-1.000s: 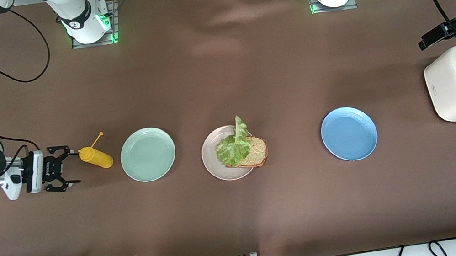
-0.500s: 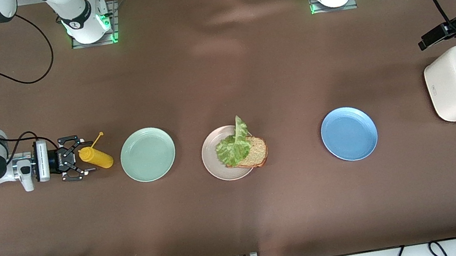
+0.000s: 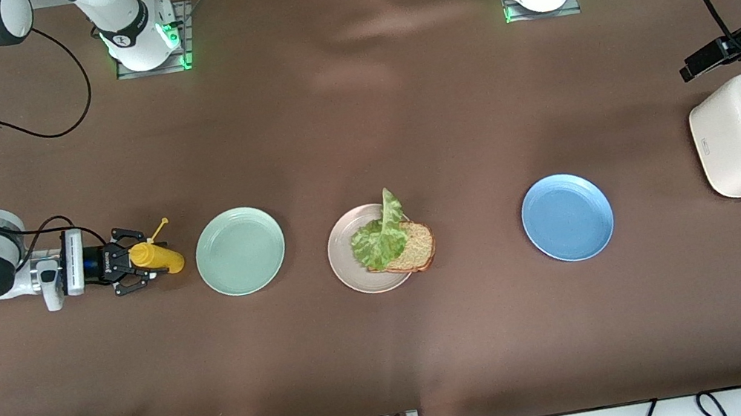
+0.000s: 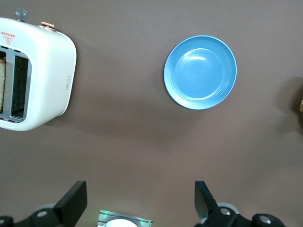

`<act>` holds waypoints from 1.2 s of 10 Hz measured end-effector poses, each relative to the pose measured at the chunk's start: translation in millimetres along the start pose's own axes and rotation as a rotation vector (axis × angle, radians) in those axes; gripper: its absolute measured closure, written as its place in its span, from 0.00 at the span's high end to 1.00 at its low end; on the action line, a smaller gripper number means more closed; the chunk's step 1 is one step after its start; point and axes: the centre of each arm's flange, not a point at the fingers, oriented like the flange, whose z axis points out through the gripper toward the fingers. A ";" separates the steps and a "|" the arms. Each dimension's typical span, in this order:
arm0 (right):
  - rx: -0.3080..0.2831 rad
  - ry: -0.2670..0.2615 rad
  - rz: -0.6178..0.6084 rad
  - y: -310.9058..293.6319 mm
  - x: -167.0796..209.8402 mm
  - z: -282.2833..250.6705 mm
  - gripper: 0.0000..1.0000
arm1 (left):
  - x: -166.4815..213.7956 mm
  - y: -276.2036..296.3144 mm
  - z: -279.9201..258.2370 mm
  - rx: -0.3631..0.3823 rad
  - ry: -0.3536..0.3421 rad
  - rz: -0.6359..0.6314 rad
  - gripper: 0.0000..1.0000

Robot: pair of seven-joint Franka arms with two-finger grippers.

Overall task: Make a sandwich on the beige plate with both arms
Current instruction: 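Grasp the yellow squeeze bottle with the right gripper, then lift the bottle and tilt it nozzle-down with the right gripper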

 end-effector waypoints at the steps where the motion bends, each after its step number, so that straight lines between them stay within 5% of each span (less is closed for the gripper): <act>1: 0.003 0.003 0.042 0.2 1.2 0.3 0.28 | 0.0 0.0 0.0 0.000 0.000 0.000 1.00; 3: 0.010 -0.015 0.142 6.9 13.1 -4.8 0.11 | 0.0 0.0 0.0 0.000 0.000 0.000 1.00; 4: 0.036 -0.070 0.197 11.9 24.9 -10.7 0.11 | 0.0 0.0 0.0 0.000 0.000 0.000 1.00; 8: 0.101 -0.423 0.402 34.0 127.8 -11.2 0.11 | 0.0 0.0 0.1 0.000 0.000 0.000 1.00; 12: 0.115 -0.802 0.319 48.6 249.2 70.9 0.05 | 0.1 0.4 0.3 0.000 -0.001 0.001 1.00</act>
